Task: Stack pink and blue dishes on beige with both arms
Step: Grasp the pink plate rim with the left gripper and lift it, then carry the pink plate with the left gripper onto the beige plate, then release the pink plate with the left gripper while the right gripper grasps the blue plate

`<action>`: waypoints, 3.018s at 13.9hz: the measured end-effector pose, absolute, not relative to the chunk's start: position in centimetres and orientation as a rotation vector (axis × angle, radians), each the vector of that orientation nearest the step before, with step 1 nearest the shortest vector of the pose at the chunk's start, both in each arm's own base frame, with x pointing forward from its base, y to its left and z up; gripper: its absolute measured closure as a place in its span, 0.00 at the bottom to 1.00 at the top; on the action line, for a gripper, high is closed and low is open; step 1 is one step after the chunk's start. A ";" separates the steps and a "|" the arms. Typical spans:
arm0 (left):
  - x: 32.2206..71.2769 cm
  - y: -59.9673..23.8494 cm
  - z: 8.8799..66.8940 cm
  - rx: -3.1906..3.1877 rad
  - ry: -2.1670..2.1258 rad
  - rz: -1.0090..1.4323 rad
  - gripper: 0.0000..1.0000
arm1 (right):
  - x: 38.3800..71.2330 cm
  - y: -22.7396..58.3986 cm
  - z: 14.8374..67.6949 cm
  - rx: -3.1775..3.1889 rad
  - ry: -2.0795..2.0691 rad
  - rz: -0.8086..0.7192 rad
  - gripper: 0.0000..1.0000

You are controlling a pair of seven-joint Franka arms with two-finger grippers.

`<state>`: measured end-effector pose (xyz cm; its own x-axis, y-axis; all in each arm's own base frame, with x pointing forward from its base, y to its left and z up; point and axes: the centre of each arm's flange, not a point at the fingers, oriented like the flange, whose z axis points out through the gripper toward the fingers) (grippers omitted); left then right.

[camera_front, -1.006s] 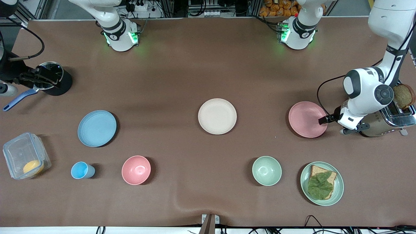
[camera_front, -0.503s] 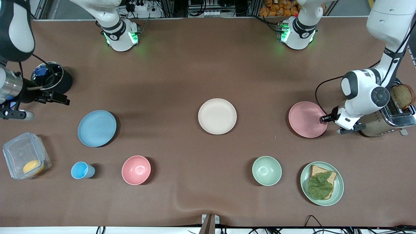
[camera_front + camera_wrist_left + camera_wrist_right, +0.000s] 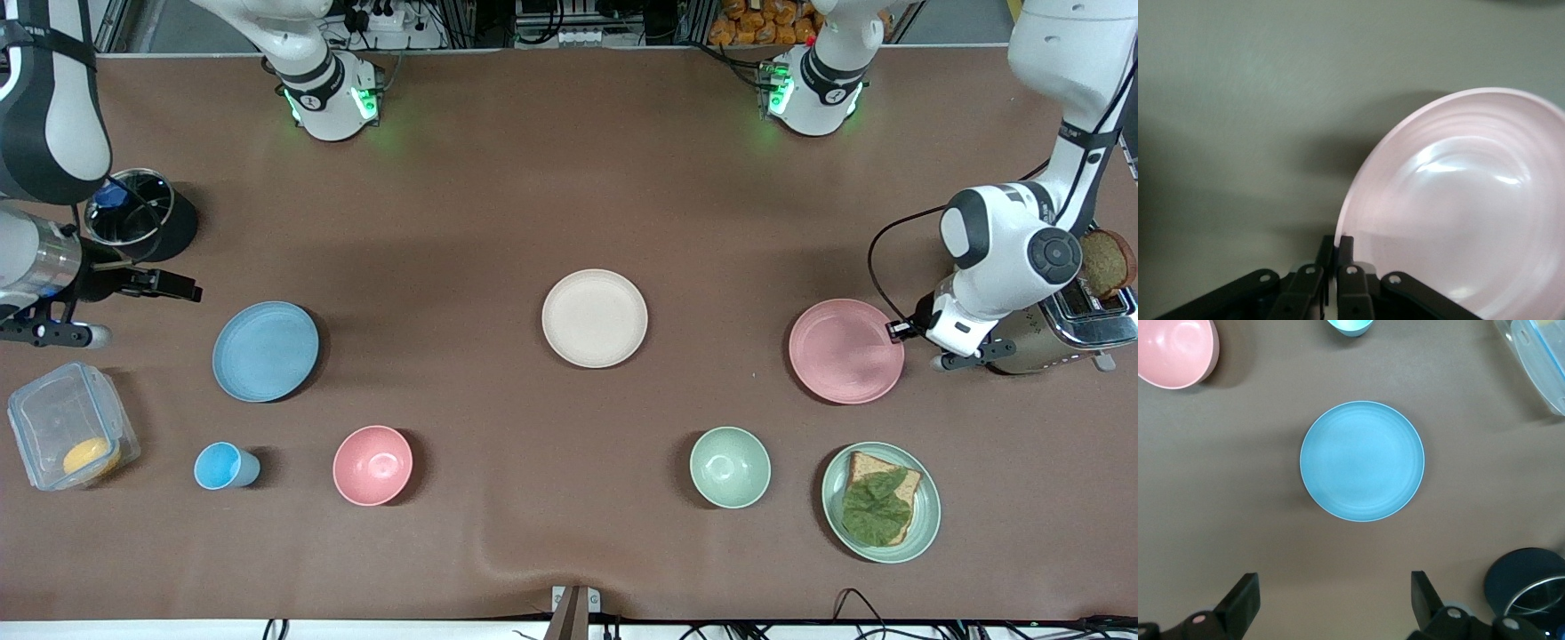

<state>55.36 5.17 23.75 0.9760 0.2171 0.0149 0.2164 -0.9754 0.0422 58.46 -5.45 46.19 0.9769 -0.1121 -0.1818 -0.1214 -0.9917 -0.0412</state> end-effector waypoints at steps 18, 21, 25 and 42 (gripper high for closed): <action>46.7 -33.7 27.1 2.934 0.482 -0.147 0.95 | 61.5 -11.3 29.6 -3.028 0.247 0.372 0.00; 47.5 -35.2 25.8 2.928 0.498 -0.163 0.95 | 61.8 -13.3 26.0 -3.030 0.229 0.336 0.00; 47.2 -36.3 24.1 2.947 0.467 -0.186 0.95 | 61.8 -14.3 21.9 -3.068 0.183 0.347 0.00; 48.0 -37.0 23.4 2.946 0.483 -0.181 0.95 | 58.6 -15.3 18.0 -3.063 0.108 0.340 0.84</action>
<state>48.01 -37.01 23.35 0.9408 0.3072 -0.1429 0.3254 -0.9368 0.1284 58.56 -15.28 17.96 0.9733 -0.0628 -0.2207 -0.0756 -0.9959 -0.0499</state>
